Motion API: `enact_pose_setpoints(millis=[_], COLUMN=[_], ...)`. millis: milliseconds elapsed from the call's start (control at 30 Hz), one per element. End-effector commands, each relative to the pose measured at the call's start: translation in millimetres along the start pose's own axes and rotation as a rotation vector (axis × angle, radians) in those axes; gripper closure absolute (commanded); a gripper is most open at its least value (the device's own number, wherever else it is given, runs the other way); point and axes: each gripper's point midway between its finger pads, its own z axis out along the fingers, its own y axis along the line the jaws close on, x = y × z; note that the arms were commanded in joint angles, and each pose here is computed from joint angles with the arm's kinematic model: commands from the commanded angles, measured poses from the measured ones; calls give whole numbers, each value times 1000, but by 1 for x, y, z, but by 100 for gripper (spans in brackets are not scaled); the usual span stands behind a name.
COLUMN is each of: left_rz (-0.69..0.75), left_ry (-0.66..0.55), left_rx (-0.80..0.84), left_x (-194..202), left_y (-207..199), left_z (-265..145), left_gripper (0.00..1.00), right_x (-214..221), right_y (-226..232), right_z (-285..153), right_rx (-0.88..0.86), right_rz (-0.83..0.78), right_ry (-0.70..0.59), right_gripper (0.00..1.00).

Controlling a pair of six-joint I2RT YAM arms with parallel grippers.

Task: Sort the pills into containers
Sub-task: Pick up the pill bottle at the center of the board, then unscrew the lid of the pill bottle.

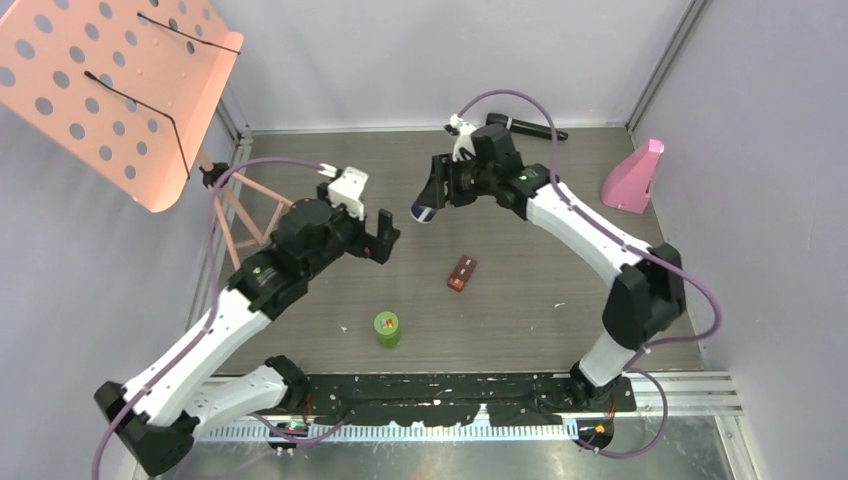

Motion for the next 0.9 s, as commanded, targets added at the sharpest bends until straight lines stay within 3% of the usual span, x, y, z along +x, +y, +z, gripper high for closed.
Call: enact_pose_setpoints(millis=[0, 200, 333, 433, 633, 800, 867], left_rz=[2, 98, 152, 211, 215, 210, 216], left_ry=[-125, -39, -139, -210, -194, -195, -179], left_rx=[327, 454, 528, 483, 496, 484, 476], left_x=[-17, 4, 1, 1, 11, 8, 8], left_y=[-56, -70, -77, -68, -64, -60, -57], left_z=[29, 67, 71, 74, 79, 82, 85], left_gripper=[1, 1, 2, 7, 30, 58, 74], right_x=[4, -7, -8, -9, -12, -13, -12], right_y=[54, 81, 85, 86, 84, 78, 75], right_z=[-44, -70, -71, -71, -70, -64, -61], right_rx=[-279, -363, -368, -359, -335, -305, -292], right_rz=[43, 141, 235, 286, 332, 330, 319], right_ry=[27, 35, 54, 58, 58, 56, 61], right_gripper=[62, 62, 62, 62, 62, 62, 58])
